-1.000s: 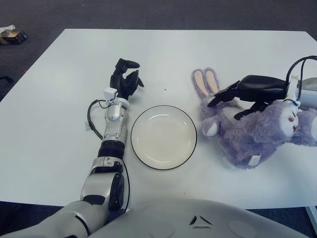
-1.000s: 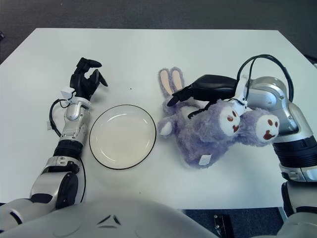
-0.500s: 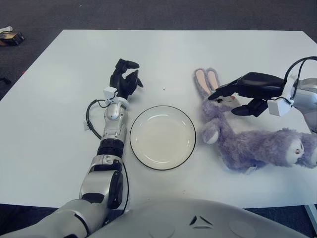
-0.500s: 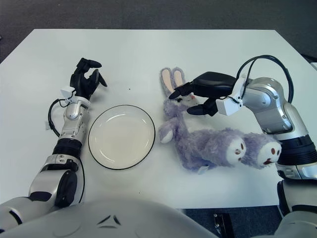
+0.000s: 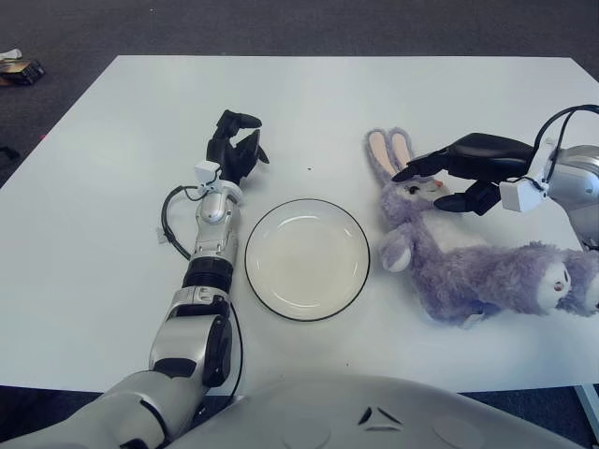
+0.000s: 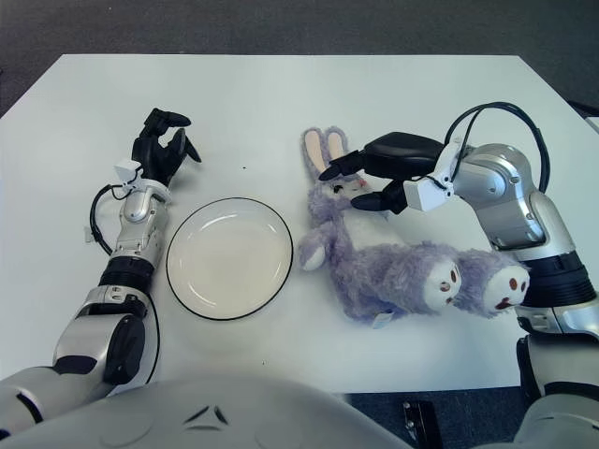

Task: Put the doll into the plate.

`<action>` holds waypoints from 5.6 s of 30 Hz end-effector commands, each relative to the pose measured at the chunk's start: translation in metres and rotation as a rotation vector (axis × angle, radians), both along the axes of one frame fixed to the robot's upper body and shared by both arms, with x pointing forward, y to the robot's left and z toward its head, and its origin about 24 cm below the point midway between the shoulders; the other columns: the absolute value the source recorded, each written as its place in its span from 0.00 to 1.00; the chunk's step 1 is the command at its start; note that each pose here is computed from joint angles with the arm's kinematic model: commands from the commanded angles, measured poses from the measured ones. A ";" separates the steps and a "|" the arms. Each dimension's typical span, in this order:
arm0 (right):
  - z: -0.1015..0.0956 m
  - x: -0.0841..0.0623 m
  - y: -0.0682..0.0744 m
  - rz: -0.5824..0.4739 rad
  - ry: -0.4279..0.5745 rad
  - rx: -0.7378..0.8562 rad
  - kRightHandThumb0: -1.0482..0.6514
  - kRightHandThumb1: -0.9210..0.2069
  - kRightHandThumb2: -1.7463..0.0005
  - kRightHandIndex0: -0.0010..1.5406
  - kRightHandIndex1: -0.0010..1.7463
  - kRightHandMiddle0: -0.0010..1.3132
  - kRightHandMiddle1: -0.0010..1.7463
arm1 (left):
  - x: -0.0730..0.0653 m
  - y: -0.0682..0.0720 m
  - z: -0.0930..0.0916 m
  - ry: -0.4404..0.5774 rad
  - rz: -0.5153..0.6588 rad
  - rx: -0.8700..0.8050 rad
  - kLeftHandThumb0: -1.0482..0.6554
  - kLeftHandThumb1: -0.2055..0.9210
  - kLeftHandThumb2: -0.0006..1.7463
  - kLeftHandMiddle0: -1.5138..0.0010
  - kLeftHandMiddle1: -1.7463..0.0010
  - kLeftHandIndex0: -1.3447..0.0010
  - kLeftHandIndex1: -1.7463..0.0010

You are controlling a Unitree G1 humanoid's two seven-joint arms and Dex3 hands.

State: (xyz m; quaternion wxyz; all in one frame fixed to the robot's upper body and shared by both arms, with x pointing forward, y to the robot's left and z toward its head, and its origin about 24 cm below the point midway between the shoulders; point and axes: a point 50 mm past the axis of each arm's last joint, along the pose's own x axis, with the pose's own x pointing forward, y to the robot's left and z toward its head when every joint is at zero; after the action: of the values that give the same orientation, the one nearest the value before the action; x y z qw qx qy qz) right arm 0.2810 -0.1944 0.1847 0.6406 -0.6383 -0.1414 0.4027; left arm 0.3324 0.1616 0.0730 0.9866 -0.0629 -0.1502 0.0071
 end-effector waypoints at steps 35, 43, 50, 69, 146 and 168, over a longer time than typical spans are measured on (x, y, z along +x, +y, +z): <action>-0.004 0.035 -0.004 -0.059 -0.275 -0.035 0.30 0.00 0.44 0.39 0.00 0.37 0.05 | 0.005 -0.014 0.017 -0.084 -0.016 0.000 0.41 1.00 0.17 0.39 0.00 0.68 0.14; -0.008 0.040 -0.010 -0.073 -0.352 0.026 0.29 0.00 0.47 0.39 0.00 0.39 0.06 | 0.003 -0.016 0.017 -0.085 -0.008 -0.005 0.41 1.00 0.17 0.39 0.00 0.68 0.14; -0.008 0.040 -0.011 -0.070 -0.360 0.028 0.29 0.00 0.48 0.39 0.00 0.40 0.05 | 0.003 -0.016 0.017 -0.085 -0.006 -0.005 0.41 1.00 0.17 0.39 0.00 0.68 0.14; 0.028 0.011 -0.035 -0.285 -0.138 0.939 0.34 0.00 0.55 0.60 0.03 0.55 0.14 | 0.003 -0.019 0.015 -0.070 -0.012 -0.032 0.41 1.00 0.17 0.39 0.00 0.67 0.15; 0.006 -0.016 -0.048 -0.206 0.570 0.810 0.40 0.00 0.55 0.63 0.01 0.47 0.12 | 0.029 -0.020 0.024 -0.039 -0.037 -0.020 0.41 1.00 0.15 0.43 0.00 0.64 0.16; 0.006 0.011 -0.035 -0.264 0.477 0.425 0.36 0.00 0.55 0.63 0.01 0.48 0.12 | 0.027 -0.019 0.024 -0.045 -0.044 -0.019 0.41 1.00 0.15 0.43 0.00 0.65 0.16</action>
State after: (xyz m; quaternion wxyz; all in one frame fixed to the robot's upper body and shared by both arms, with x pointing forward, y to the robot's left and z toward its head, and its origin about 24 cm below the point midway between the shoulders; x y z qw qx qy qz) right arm 0.2822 -0.2319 0.1925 0.8492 -0.3210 -0.0286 0.4183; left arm 0.3587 0.1433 0.0921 0.9837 -0.0790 -0.1614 -0.0067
